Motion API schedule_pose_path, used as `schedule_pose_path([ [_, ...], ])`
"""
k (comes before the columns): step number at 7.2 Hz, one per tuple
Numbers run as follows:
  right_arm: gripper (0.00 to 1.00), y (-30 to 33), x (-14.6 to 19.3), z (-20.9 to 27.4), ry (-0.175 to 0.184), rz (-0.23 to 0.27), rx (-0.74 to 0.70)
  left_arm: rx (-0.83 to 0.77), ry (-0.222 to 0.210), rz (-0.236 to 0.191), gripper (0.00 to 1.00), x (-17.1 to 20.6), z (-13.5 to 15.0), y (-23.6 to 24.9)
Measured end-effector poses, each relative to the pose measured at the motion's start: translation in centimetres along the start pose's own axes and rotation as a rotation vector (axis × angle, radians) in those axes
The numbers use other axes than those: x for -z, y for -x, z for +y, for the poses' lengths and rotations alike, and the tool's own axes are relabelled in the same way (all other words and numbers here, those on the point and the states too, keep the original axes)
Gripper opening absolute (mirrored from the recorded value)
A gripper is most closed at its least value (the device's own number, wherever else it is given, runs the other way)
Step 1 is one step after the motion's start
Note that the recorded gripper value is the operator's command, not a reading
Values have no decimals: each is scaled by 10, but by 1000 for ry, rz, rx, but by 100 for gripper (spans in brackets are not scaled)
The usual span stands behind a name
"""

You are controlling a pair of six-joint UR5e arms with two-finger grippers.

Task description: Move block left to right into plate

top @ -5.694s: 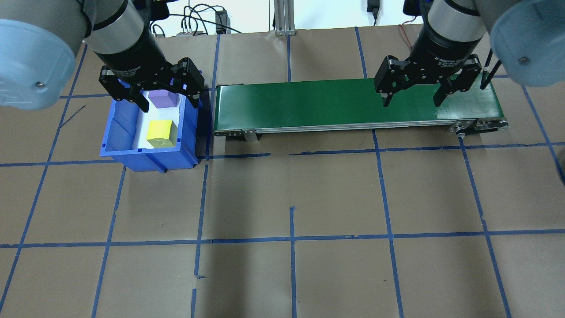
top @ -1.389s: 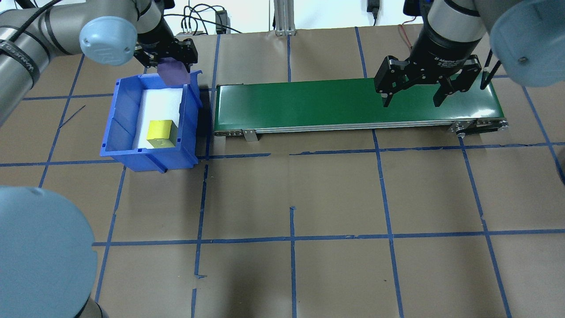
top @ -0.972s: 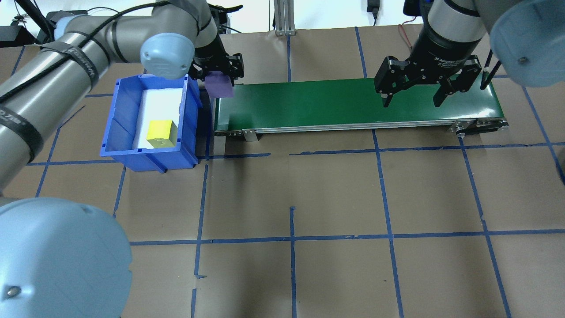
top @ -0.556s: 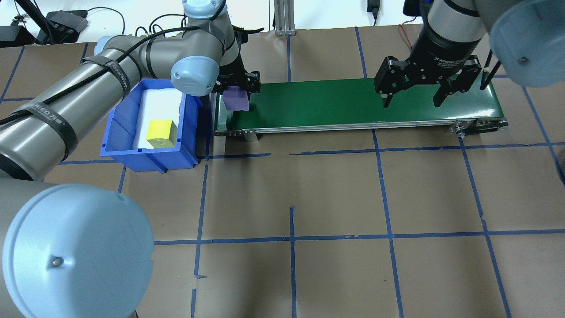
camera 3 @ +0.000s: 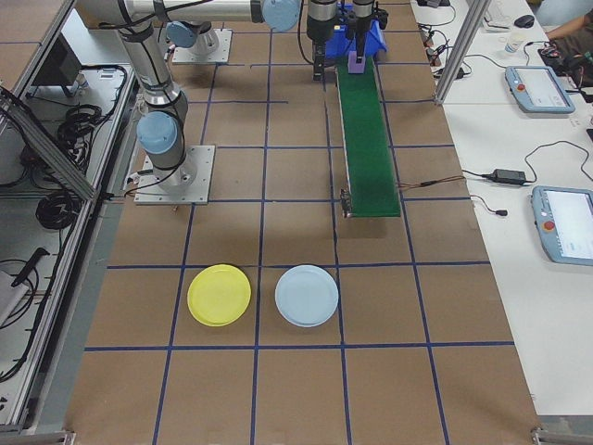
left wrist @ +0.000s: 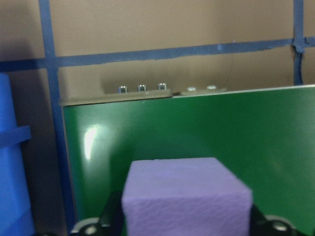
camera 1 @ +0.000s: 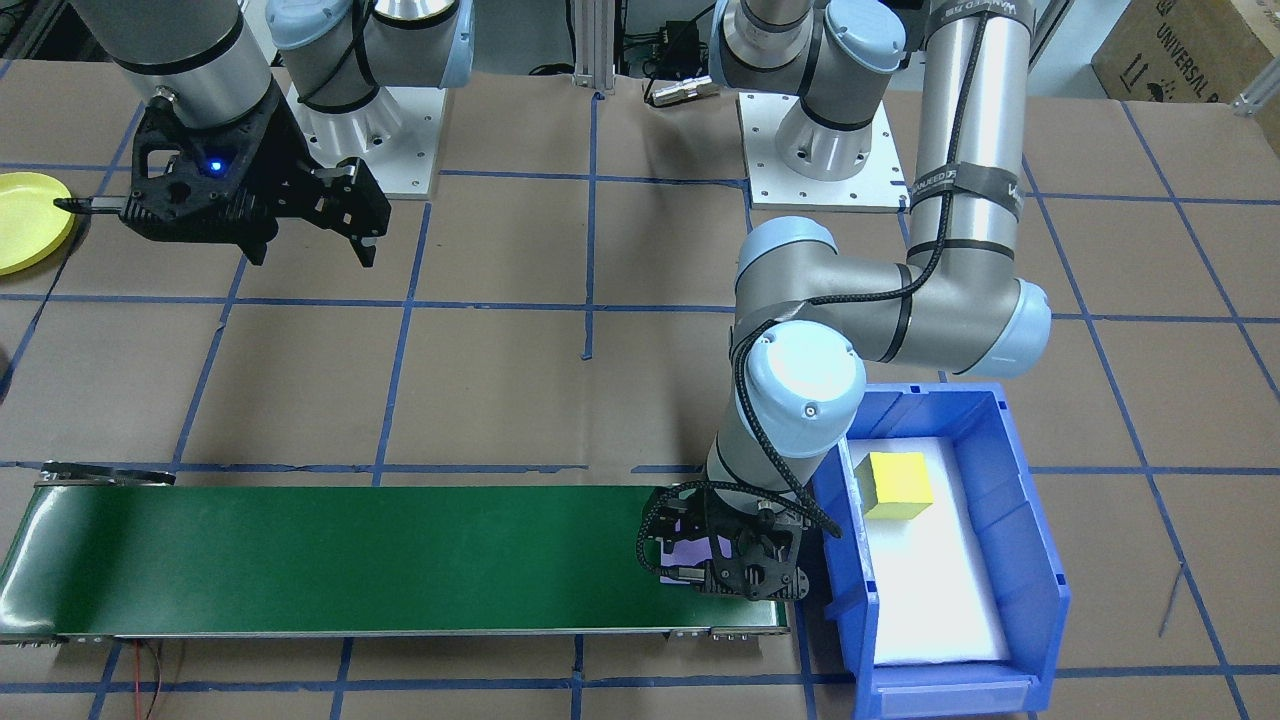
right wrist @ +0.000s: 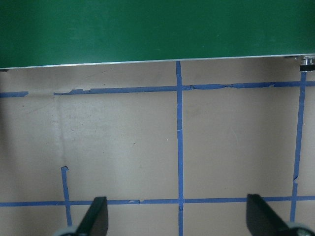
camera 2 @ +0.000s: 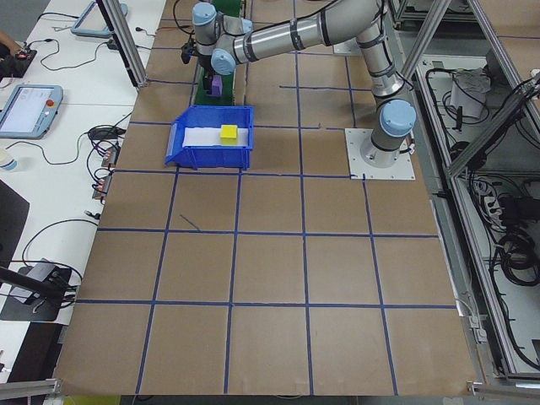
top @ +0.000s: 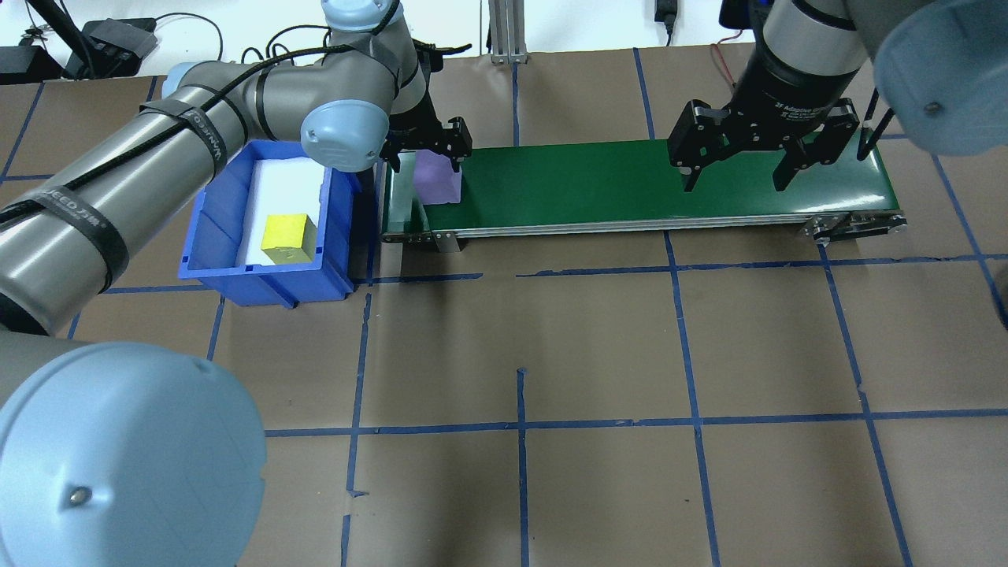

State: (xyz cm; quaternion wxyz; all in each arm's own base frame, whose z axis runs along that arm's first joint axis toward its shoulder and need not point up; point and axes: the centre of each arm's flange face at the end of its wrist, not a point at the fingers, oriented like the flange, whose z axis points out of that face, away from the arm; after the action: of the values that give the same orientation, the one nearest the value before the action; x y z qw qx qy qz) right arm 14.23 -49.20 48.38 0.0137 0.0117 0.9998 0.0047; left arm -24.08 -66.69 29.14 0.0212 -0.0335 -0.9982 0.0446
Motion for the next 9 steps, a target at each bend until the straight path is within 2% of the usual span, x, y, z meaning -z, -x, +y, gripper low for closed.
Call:
schedule_pose_path([
  [2,100,0,0,0,0,0,-1,3,4,9,100,51,16,3],
  [3,100,-1,0,0,0,0,-1,16,12,4,100,64,20,15],
  [5,100,-1,0,0,1,0,-1,12,13,-12,100,78,23,70],
  [7,100,-1,-1,-1,2,0,-3,-21,43,-19,98,72,35,146],
  [8,100,-1,-1,-1,2,0,-3,-50,67,-16,89,63,45,184],
  [9,100,-1,0,-1,1,0,-3,-61,90,-10,88,53,55,209],
])
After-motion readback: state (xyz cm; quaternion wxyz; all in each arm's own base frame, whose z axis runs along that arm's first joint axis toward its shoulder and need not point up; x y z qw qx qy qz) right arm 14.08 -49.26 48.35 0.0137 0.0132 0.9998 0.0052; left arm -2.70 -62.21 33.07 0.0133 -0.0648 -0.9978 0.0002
